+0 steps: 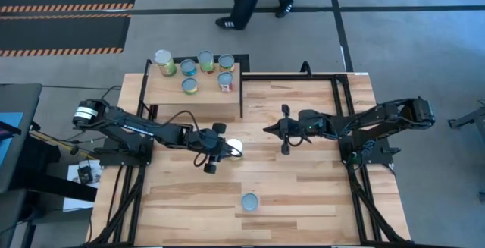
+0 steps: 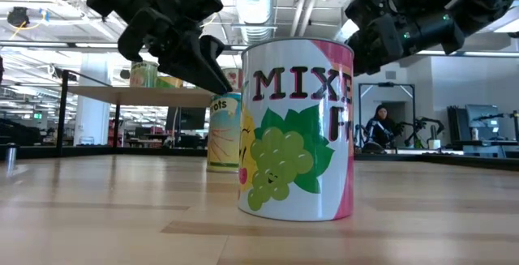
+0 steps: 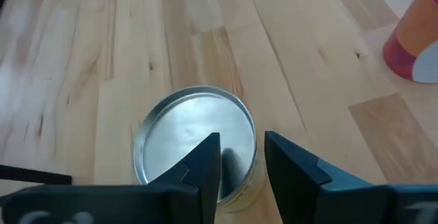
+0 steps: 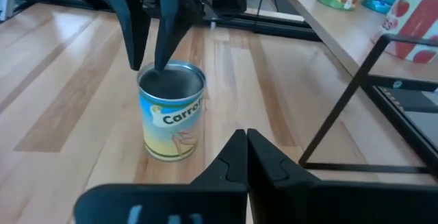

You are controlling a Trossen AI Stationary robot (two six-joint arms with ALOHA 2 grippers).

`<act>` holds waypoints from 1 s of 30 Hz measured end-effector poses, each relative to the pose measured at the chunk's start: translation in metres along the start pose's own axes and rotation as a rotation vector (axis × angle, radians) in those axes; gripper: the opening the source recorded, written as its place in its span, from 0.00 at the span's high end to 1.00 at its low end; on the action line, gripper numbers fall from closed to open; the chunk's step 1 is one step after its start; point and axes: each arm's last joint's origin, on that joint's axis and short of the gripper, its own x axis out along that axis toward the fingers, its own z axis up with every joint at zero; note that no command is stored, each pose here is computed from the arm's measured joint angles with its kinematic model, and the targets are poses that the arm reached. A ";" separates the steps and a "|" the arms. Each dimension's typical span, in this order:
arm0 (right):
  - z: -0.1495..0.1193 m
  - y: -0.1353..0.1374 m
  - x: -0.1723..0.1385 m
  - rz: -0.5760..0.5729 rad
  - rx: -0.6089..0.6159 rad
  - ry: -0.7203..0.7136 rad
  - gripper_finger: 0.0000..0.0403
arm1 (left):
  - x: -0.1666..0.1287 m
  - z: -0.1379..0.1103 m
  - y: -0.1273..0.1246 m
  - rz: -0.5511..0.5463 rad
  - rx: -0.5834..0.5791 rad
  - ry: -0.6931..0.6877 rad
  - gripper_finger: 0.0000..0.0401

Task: Pick and place cans onto a shelf
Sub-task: Put the canned carrots on the shelf

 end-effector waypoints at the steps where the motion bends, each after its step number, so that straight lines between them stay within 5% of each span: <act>1: 0.000 0.000 0.000 0.000 -0.005 -0.003 0.97 | 0.000 0.000 0.000 0.000 0.000 0.000 0.75; 13: 0.001 0.000 0.000 -0.002 -0.019 -0.013 0.97 | -0.001 -0.005 0.000 -0.010 0.019 0.057 0.83; 21: 0.002 0.000 0.000 -0.003 -0.023 -0.017 0.97 | -0.003 -0.004 0.001 -0.010 0.018 0.062 0.99; 30: 0.003 0.000 0.000 -0.005 -0.036 -0.028 0.97 | -0.055 0.031 0.017 0.041 -0.103 0.083 1.00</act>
